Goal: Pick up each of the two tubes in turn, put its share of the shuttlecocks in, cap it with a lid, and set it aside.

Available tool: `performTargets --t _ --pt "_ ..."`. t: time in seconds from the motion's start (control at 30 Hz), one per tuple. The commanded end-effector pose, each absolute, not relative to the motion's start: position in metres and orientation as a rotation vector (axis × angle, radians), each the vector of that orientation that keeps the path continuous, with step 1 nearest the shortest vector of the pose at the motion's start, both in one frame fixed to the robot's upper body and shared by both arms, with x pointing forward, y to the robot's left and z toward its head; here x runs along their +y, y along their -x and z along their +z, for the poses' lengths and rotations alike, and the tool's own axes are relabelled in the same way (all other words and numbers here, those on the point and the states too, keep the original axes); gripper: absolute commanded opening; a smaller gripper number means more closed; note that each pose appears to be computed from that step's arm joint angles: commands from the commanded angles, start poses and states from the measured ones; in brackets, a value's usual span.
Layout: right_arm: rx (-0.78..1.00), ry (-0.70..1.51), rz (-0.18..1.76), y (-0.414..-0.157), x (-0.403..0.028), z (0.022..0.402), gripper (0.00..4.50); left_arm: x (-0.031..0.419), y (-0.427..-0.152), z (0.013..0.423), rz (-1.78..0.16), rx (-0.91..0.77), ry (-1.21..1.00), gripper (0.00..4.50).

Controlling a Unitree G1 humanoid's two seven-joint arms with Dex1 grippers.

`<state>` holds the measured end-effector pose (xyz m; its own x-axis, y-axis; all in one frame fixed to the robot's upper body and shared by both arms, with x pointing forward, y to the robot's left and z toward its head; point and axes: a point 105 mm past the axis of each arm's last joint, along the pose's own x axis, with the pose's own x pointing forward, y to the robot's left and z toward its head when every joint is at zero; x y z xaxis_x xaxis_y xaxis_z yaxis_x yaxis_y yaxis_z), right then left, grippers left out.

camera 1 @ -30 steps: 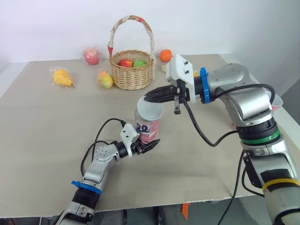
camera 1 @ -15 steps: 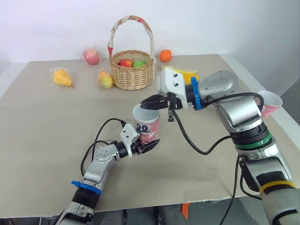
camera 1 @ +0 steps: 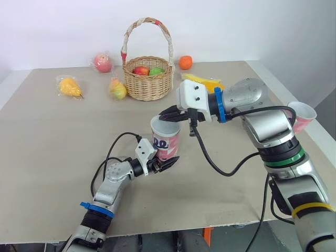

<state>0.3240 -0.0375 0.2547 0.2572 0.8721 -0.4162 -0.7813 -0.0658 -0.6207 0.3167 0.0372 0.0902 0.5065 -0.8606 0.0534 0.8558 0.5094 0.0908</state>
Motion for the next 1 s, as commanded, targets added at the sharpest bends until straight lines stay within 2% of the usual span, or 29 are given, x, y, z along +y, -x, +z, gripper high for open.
performTargets --t 0.03,1.0 --pt "-0.103 0.951 1.339 -0.3267 -0.0452 0.2517 0.05 0.0379 -0.3141 0.0776 -1.035 -0.049 -0.045 3.23" --pt "-0.132 1.122 1.296 -0.3282 -0.0541 0.2532 0.05 0.0354 -0.3132 0.0764 -1.046 -0.043 -0.042 3.23"
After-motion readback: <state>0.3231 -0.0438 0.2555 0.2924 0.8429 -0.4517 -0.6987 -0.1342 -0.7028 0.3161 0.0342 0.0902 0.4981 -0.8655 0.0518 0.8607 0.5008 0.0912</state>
